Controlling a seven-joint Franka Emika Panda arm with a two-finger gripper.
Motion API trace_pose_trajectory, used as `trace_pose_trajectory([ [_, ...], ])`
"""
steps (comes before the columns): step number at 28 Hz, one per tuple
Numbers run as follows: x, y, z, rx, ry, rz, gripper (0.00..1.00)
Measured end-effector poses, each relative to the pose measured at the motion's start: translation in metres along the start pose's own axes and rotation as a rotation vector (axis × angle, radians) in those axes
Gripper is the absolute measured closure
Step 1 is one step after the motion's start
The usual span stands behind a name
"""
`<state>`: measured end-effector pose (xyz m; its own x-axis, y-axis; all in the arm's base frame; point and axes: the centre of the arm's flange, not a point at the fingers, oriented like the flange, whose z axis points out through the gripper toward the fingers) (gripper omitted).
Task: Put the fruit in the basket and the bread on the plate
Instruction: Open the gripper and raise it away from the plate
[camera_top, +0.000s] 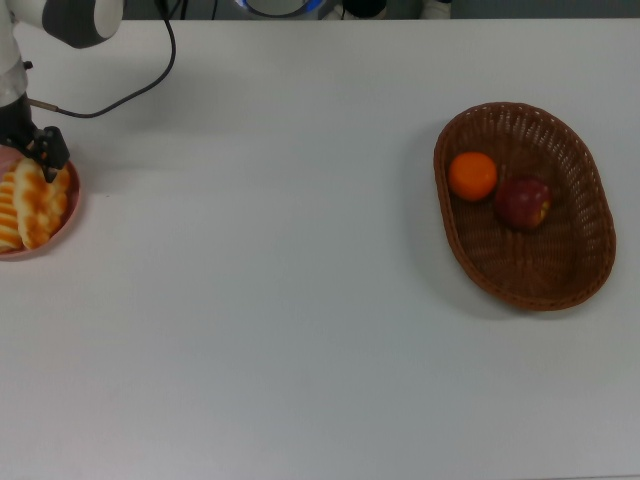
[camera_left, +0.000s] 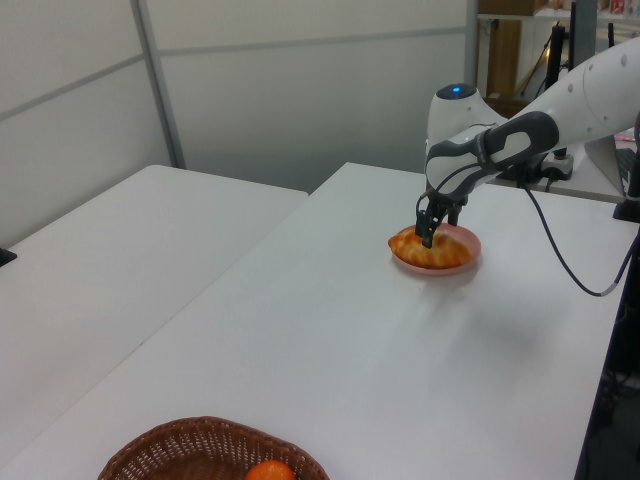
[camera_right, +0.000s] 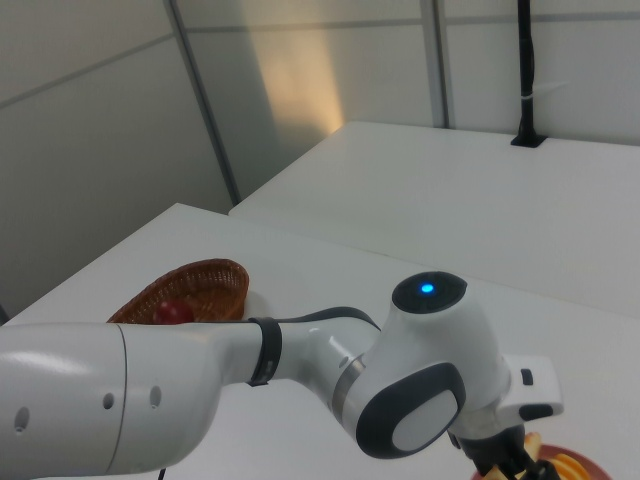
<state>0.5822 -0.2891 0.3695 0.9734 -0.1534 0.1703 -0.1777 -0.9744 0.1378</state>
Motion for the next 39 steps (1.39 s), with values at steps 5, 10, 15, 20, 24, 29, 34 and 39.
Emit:
trace_pose_trajectory([
  [5, 0.004, 0.004, -0.015, -0.008, -0.007, -0.006, 0.00],
  [10, 0.007, -0.003, -0.040, -0.011, -0.034, -0.048, 0.00],
  [15, 0.005, -0.051, -0.078, 0.035, -0.118, -0.152, 0.00],
  [20, -0.008, -0.121, -0.126, 0.089, -0.207, -0.302, 0.00],
  [24, -0.022, -0.167, -0.162, 0.115, -0.256, -0.372, 0.00],
  [29, -0.034, -0.209, -0.201, 0.140, -0.282, -0.434, 0.00],
  [34, -0.046, -0.239, -0.224, 0.130, -0.294, -0.459, 0.00],
  [39, -0.050, -0.252, -0.234, 0.119, -0.286, -0.444, 0.00],
])
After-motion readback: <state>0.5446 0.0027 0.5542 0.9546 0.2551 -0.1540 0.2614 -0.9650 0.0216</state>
